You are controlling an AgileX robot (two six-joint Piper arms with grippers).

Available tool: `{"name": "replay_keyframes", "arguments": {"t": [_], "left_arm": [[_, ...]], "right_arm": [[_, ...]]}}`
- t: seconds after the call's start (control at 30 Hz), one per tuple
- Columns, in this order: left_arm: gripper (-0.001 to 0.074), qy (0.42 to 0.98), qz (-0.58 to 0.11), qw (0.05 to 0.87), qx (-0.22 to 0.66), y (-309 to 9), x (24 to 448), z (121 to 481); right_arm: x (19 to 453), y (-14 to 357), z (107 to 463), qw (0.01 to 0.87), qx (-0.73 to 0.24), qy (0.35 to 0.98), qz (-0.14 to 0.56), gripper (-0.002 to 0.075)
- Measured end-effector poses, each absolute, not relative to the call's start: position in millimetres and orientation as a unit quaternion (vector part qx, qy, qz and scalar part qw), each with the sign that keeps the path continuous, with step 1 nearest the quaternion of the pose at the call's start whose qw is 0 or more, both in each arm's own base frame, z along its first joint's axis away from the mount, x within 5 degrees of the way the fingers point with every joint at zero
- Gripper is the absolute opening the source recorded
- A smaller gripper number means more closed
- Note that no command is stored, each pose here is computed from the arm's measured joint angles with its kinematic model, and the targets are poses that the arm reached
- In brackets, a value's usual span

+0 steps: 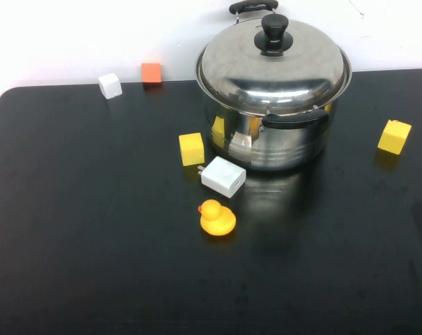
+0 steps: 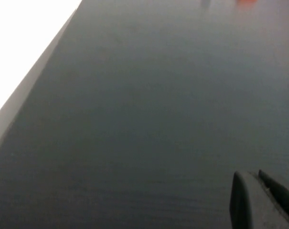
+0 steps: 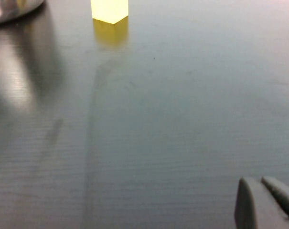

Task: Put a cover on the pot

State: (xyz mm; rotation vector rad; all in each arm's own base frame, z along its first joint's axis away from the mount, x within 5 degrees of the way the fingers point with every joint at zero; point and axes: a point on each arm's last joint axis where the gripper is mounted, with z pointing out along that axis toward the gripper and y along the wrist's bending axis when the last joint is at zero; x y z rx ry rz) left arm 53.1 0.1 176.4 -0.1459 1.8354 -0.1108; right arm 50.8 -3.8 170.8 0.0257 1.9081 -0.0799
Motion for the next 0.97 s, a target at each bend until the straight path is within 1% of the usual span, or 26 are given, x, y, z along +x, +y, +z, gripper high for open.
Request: {"name": "replay_keyframes", "arguments": {"t": [0.97], "left_arm": [[-0.0001,0.793,-0.044,0.604,-0.058,0.1,53.1,176.4]], "right_arm": [[50.8,-3.8,170.8,0.578,0.011,0.816,-0.034,-0.0002]]}}
